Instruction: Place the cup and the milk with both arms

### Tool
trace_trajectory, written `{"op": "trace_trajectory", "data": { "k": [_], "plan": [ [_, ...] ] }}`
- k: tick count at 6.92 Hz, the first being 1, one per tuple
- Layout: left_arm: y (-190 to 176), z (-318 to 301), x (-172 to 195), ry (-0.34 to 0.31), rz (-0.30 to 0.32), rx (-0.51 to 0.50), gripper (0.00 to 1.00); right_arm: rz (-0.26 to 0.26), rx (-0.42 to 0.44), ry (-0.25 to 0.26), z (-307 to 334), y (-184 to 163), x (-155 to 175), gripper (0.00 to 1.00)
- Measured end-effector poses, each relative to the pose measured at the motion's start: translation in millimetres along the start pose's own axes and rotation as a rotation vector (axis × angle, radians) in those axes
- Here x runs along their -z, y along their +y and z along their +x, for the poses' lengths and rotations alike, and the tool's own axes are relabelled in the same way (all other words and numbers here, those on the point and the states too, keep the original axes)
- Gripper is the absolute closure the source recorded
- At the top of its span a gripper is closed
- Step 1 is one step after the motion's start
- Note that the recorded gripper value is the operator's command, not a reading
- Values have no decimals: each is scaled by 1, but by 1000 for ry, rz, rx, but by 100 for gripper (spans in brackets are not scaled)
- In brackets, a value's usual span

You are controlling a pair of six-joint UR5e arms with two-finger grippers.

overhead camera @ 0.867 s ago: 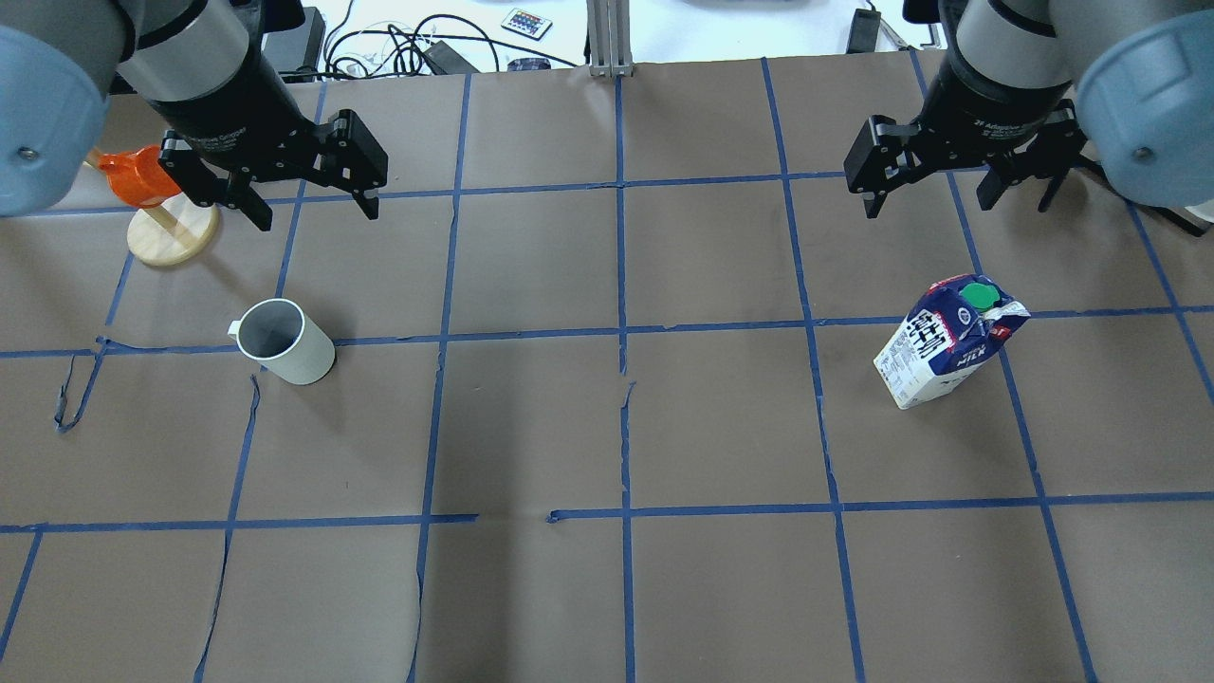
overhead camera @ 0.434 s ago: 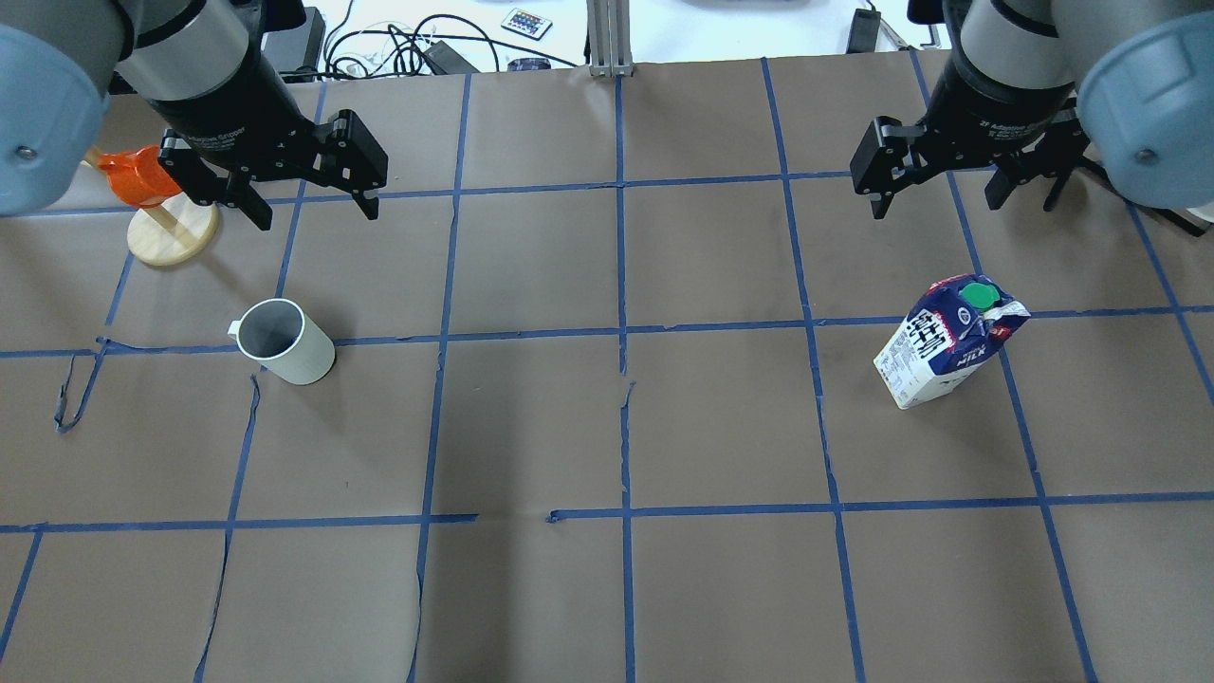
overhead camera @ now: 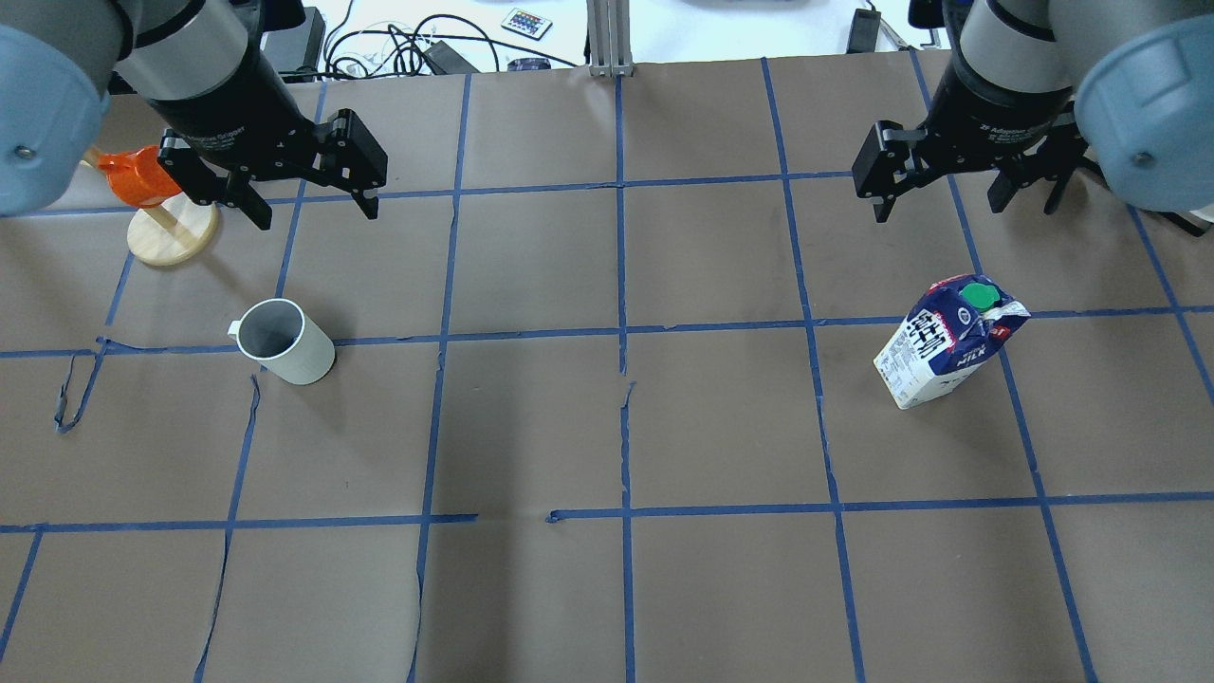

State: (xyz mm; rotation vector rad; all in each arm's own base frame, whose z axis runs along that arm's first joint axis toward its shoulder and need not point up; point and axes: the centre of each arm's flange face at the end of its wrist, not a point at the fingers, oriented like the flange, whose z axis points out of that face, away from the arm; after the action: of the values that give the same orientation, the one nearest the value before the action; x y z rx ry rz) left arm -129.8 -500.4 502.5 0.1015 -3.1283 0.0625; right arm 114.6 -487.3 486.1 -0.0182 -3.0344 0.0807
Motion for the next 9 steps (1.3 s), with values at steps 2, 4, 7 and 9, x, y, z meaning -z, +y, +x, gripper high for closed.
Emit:
{"op": "trace_trajectory", "data": {
  "k": [2,4,7,9],
  "plan": [
    [0,0,0,-1,0,0,0,2,3,8,1,0,0,0],
    [0,0,0,-4,0,0,0,-1,7,11,1,0,-1,0],
    [0,-1,0,-5,1,1,0,-5,8,11,1,0,-1,0],
    [1,-1,1,-5,3,1,0,-3,6,11,2,0,-1,0]
  ]
}}
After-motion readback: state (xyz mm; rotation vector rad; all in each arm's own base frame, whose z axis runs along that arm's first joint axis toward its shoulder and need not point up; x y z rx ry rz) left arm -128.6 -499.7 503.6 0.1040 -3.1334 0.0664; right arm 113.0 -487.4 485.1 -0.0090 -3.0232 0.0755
